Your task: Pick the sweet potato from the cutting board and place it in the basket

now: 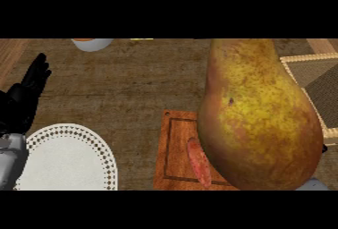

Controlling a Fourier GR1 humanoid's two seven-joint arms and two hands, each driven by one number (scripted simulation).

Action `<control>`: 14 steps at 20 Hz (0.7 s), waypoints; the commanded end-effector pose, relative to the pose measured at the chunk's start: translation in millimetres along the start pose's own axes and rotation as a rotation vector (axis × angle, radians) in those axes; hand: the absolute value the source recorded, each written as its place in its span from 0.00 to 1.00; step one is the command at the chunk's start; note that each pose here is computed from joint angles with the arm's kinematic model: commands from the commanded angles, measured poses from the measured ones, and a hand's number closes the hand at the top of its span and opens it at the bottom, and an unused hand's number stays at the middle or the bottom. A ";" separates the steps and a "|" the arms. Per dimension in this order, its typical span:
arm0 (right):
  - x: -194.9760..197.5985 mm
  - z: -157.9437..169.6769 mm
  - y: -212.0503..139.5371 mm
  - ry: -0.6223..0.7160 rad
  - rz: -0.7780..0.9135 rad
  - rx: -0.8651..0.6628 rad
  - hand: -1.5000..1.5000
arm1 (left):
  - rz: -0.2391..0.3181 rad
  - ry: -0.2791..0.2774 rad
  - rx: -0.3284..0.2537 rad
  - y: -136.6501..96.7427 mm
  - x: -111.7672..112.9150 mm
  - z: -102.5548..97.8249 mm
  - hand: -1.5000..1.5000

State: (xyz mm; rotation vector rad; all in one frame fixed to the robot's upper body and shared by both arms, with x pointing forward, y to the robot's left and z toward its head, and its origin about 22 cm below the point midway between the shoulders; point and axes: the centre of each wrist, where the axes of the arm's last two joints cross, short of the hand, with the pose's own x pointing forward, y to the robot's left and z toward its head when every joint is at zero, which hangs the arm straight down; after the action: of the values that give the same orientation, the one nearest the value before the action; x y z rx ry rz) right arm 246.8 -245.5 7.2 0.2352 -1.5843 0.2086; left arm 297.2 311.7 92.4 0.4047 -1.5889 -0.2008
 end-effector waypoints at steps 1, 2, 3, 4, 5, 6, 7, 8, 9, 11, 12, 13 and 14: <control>-7.5 -15.4 -11.2 -0.057 -0.114 0.072 1.00 | -0.006 0.016 -0.028 -8.9 -7.7 -3.3 0.50; -19.3 -19.2 0.3 -0.071 -0.185 0.161 1.00 | -0.012 0.044 -0.025 -10.1 -8.9 -8.6 0.50; -27.8 -18.4 5.6 -0.119 -0.262 0.213 1.00 | 0.009 0.054 -0.070 -13.8 -11.8 -0.6 0.50; -10.8 -40.2 14.4 -0.153 -0.312 0.299 1.00 | 0.015 0.072 -0.065 -22.9 -13.2 0.2 0.50; -7.3 -44.7 20.7 -0.221 -0.386 0.367 1.00 | 0.023 0.105 -0.093 -30.4 -21.9 0.8 0.50; -8.0 -51.1 26.2 -0.234 -0.430 0.435 1.00 | 0.021 0.111 -0.115 -39.8 -22.2 2.7 0.50; 45.7 -62.7 44.6 -0.597 -0.361 0.539 1.00 | 0.059 0.167 -0.145 -47.6 -31.9 9.3 0.50; 29.6 -59.4 69.4 -0.618 -0.536 0.575 1.00 | 0.072 0.177 -0.159 -48.7 -31.6 8.1 0.50; 22.2 -51.6 83.6 -0.646 -0.645 0.623 1.00 | 0.069 0.198 -0.148 -51.5 -40.8 14.3 0.50; 7.9 -28.0 80.6 -0.720 -0.486 0.563 0.00 | 0.047 0.231 -0.125 -42.0 -38.1 16.5 0.50; 4.6 -19.3 80.0 -0.729 -0.438 0.484 0.00 | 0.053 0.244 -0.116 -44.4 -50.5 11.4 0.50; 7.9 -17.7 79.8 -0.714 -0.394 0.432 0.00 | 0.067 0.237 -0.127 -52.2 -52.5 23.7 0.50; 10.1 -5.1 80.1 -0.712 -0.327 0.394 0.00 | 0.042 0.239 -0.119 -49.5 -46.7 22.1 0.50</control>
State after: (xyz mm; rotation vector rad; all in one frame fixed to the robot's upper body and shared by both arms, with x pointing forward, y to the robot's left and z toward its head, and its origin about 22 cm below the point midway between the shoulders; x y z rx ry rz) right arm 253.0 -171.7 16.7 1.0521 -2.0362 0.1879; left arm 289.0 284.3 35.9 0.2826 -1.3760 -0.2078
